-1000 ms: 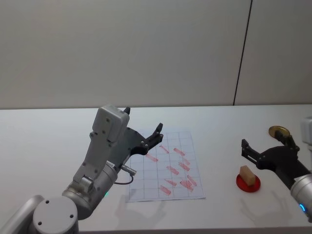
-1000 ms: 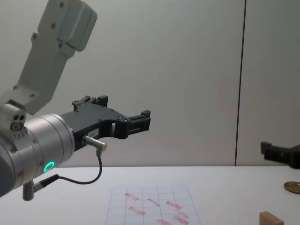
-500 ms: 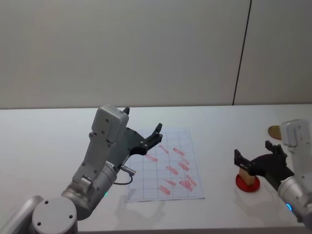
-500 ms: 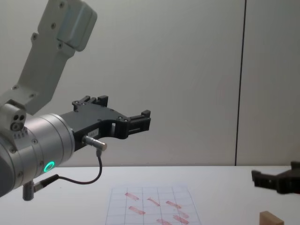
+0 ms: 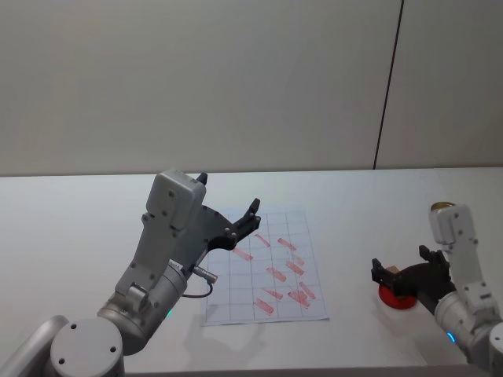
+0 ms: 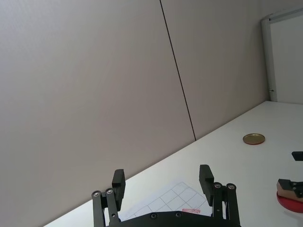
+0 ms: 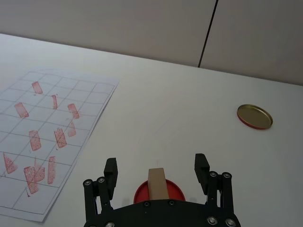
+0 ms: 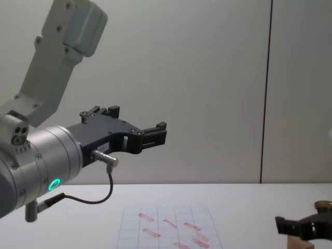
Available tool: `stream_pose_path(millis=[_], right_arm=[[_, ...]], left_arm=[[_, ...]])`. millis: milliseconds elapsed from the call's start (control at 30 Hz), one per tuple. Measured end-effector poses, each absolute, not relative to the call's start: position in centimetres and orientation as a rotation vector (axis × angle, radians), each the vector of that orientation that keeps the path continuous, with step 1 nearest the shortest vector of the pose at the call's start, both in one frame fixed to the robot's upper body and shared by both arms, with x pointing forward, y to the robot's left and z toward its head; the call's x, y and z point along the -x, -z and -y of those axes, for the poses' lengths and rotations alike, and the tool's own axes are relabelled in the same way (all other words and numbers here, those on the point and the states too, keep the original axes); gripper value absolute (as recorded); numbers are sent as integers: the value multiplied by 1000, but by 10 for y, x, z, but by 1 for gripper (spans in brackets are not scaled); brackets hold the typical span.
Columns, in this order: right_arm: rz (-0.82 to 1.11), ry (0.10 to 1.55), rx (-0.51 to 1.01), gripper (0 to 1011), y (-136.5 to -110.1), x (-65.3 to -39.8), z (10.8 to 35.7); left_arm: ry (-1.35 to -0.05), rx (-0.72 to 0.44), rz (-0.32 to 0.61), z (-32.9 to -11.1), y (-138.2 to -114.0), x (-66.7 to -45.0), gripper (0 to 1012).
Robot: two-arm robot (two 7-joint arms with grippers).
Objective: Use the one hand to pick up the stamp and affix it onto the A4 paper.
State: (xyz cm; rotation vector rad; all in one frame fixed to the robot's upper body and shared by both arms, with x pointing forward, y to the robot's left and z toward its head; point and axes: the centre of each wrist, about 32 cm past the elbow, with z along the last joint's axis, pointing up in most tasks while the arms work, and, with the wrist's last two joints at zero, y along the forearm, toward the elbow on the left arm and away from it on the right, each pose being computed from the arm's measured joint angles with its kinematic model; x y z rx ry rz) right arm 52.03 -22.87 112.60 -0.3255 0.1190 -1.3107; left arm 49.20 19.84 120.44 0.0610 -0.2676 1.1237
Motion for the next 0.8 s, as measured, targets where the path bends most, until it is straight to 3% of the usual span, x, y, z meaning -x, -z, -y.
stream_pose_path(millis=[300, 467, 800], right_arm=[[-148, 1315, 365, 1001, -1115, -528, 228], [-163, 1315, 384, 922, -1111, -531, 228], [-195, 1316, 417, 619, -1106, -533, 228]], left_arm=[[-1124, -61, 268, -198, -1204, -492, 993], [-1124, -61, 268, -198, -1204, -492, 993], [-1124, -61, 268, -198, -1204, -492, 993]])
